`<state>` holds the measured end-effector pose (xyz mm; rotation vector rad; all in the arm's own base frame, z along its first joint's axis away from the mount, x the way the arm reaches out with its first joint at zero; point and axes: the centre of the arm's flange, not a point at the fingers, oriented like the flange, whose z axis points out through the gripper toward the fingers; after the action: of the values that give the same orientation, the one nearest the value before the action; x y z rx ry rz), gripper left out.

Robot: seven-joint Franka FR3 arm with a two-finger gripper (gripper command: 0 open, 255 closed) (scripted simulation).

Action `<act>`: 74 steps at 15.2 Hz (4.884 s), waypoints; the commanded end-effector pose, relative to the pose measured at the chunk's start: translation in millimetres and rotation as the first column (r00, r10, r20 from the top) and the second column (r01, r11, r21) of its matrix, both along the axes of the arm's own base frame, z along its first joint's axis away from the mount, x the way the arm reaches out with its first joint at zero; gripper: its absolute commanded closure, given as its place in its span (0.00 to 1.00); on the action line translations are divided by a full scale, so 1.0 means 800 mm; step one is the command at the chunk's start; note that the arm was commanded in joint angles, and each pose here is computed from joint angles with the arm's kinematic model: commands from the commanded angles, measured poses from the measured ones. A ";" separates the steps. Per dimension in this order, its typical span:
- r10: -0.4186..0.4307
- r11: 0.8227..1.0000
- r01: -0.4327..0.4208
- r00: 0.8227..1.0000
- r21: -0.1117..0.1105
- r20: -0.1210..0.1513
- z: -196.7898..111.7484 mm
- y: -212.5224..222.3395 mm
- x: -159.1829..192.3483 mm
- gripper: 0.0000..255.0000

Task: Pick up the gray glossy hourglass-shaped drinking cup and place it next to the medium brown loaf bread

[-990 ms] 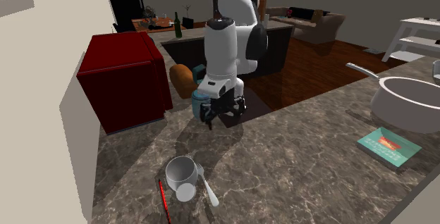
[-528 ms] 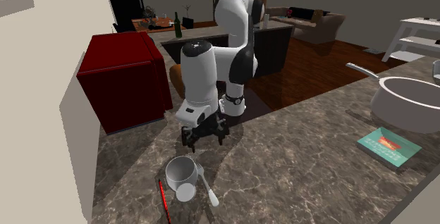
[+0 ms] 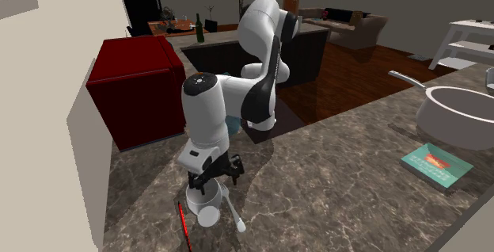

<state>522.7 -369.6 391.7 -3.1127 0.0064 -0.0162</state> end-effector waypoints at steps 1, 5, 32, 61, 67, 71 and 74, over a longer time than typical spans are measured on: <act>0.000 1.000 0.000 1.000 0.000 0.000 -0.014 0.000 0.000 0.00; 0.000 1.000 0.000 1.000 0.000 0.000 -0.031 0.001 0.000 0.00; 0.000 1.000 0.000 1.000 0.000 0.000 0.035 0.001 0.000 1.00; 0.000 1.000 0.000 1.000 0.000 0.000 0.227 0.001 0.000 1.00; 0.000 1.000 0.000 1.000 0.000 0.000 0.251 0.004 -0.032 1.00; 0.000 1.000 0.000 1.000 0.000 0.000 0.251 0.010 -0.098 1.00; 0.000 1.000 0.000 1.000 0.000 0.000 0.252 0.015 -0.147 1.00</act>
<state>421.5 -361.5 592.5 -3.1125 0.0087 -0.0162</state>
